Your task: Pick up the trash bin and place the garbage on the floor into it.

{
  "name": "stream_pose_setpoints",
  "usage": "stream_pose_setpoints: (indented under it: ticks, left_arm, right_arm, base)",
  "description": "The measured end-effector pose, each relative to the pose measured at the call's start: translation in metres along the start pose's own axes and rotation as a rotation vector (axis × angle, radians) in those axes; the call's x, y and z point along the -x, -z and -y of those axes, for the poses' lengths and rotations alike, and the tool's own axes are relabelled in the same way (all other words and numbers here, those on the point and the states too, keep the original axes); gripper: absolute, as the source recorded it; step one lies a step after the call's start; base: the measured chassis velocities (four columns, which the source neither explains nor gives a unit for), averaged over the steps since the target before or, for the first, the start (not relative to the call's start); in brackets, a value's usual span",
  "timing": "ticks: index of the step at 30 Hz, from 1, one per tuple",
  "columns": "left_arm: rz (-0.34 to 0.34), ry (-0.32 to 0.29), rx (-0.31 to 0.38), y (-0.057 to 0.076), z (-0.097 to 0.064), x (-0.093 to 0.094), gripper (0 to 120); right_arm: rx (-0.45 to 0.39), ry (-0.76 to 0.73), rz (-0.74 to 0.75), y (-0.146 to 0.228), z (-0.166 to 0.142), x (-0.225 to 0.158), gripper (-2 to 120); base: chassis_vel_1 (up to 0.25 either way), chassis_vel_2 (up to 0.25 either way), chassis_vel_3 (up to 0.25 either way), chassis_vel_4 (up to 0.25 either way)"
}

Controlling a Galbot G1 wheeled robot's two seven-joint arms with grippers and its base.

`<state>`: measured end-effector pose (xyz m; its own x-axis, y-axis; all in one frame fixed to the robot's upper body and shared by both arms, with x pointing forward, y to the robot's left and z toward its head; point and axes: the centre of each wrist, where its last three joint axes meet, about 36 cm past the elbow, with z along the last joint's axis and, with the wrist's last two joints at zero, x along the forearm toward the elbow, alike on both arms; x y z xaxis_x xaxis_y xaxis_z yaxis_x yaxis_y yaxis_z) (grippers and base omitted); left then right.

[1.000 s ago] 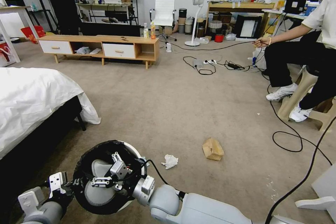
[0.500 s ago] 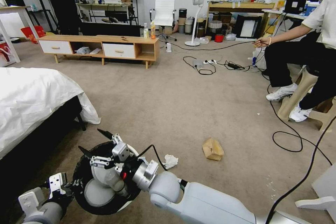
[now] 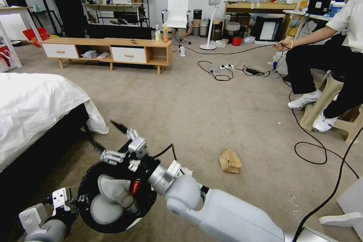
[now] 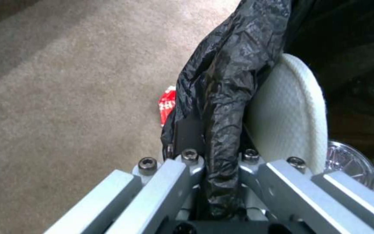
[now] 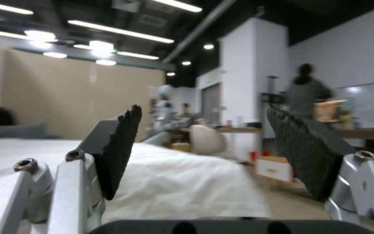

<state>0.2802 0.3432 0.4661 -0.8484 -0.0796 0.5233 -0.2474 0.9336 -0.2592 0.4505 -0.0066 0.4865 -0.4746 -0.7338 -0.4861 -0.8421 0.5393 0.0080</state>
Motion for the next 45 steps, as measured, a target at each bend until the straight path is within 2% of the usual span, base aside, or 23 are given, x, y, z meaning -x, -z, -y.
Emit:
stream_pose_setpoints:
  ticks: [1,2,4,5,7,8,9,13,15,16,19,23,24,25,26,28,34,45]
  left_arm:
    - [0.002,0.006,0.001,0.001,-0.001,0.0,2]
    - [0.002,0.006,0.001,0.001,-0.001,0.0,2]
    - [0.005,0.016,0.006,0.001,-0.004,0.0,2]
    - [0.005,0.016,0.006,0.001,-0.004,0.0,2]
    - [0.004,0.023,0.013,0.002,-0.006,0.001,2]
    - [0.004,0.023,0.013,0.002,-0.006,0.001,2]
    - [0.003,0.027,0.015,0.001,-0.006,0.001,2]
    - [0.002,0.032,0.013,0.0,-0.008,0.001,2]
    - [0.001,0.04,0.014,-0.001,-0.009,0.0,2]
    - [0.001,0.04,0.014,-0.001,-0.009,0.0,2]
    - [-0.003,0.048,0.009,-0.004,-0.011,0.001,2]
    - [-0.004,0.054,0.012,-0.006,-0.011,0.0,2]
    - [-0.005,0.06,0.009,-0.007,-0.012,-0.001,2]
    - [-0.005,0.06,0.009,-0.007,-0.012,-0.001,2]
    - [-0.003,0.066,0.005,-0.008,-0.014,-0.002,2]
    - [-0.001,0.071,0.003,-0.008,-0.014,-0.004,2]
    - [-0.002,0.078,0.003,-0.011,-0.013,-0.008,2]
    - [0.0,0.097,0.009,-0.02,-0.01,-0.02,2]
  right_arm:
    - [-0.011,-0.06,-0.003,0.014,0.016,-0.004,76]
    - [-0.011,-0.06,-0.003,0.014,0.016,-0.004,76]
    - [-0.054,-0.173,-0.009,0.038,0.048,-0.022,80]
    - [-0.054,-0.173,-0.009,0.038,0.048,-0.022,80]
    - [-0.12,-0.317,-0.027,0.07,0.085,-0.05,88]
    - [-0.12,-0.317,-0.027,0.07,0.085,-0.05,88]
    - [-0.148,-0.377,-0.028,0.084,0.098,-0.062,95]
    - [-0.19,-0.46,-0.022,0.105,0.115,-0.084,99]
    - [-0.207,-0.539,-0.018,0.121,0.123,-0.112,100]
    - [-0.207,-0.539,-0.018,0.121,0.123,-0.112,100]
    - [-0.24,-0.644,-0.026,0.141,0.12,-0.155,100]
    - [-0.293,-0.681,-0.016,0.157,0.117,-0.17,100]
    - [-0.359,-0.731,-0.026,0.172,0.113,-0.183,100]
    - [-0.359,-0.731,-0.026,0.172,0.113,-0.183,100]
    - [-0.418,-0.793,-0.057,0.183,0.108,-0.194,100]
    - [-0.478,-0.872,-0.093,0.191,0.1,-0.209,100]
    - [-0.552,-0.978,-0.161,0.188,0.082,-0.234,100]
    - [-0.625,-1.071,-0.138,0.158,0.047,-0.253,100]
  base:
    - [0.0,0.0,0.0,0.0]
    - [0.0,0.0,0.0,0.0]
    - [0.0,0.0,0.0,0.0]
    - [0.0,0.0,0.0,0.0]
    - [0.0,0.0,0.0,0.0]
    - [0.0,0.0,0.0,0.0]
    - [0.0,0.0,0.0,0.0]
    - [0.0,0.0,0.0,0.0]
    - [0.0,0.0,0.0,0.0]
    - [0.0,0.0,0.0,0.0]
    - [0.0,0.0,0.0,0.0]
    - [0.0,0.0,0.0,0.0]
    - [0.0,0.0,0.0,0.0]
    - [0.0,0.0,0.0,0.0]
    - [0.0,0.0,0.0,0.0]
    - [0.0,0.0,0.0,0.0]
    - [0.0,0.0,0.0,0.0]
    - [0.0,0.0,0.0,0.0]
